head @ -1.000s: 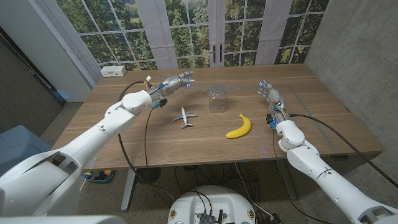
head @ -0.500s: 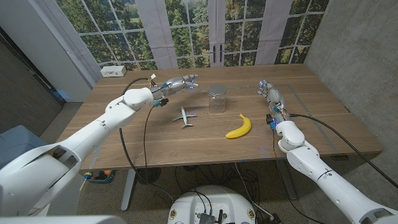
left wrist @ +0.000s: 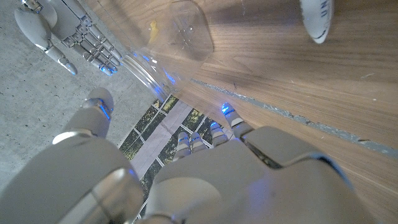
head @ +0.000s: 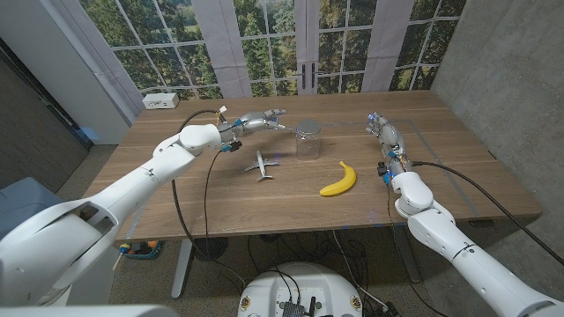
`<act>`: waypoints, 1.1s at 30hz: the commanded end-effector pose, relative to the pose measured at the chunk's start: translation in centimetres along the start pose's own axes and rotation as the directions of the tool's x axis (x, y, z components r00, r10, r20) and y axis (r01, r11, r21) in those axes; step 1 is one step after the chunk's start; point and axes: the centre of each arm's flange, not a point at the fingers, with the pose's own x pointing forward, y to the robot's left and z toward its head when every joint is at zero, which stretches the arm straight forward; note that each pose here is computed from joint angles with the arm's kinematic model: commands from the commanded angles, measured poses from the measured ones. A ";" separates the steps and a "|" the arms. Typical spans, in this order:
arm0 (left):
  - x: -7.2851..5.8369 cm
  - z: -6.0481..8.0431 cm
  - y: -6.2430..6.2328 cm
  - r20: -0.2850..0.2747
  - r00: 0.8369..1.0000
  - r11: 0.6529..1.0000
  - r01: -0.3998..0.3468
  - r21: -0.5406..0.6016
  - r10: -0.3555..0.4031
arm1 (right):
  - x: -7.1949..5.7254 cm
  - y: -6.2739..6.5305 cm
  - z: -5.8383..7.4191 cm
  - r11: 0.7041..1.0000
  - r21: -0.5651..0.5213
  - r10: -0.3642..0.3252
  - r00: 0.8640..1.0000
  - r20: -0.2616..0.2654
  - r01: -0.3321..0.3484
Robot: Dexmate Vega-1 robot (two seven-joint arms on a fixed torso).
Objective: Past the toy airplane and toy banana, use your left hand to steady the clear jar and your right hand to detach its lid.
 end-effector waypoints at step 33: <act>4.5 0.3 -1.5 -0.084 0.986 0.983 0.154 0.099 -0.146 | -1.4 -0.6 0.7 1.000 0.007 -0.011 0.999 0.041 0.011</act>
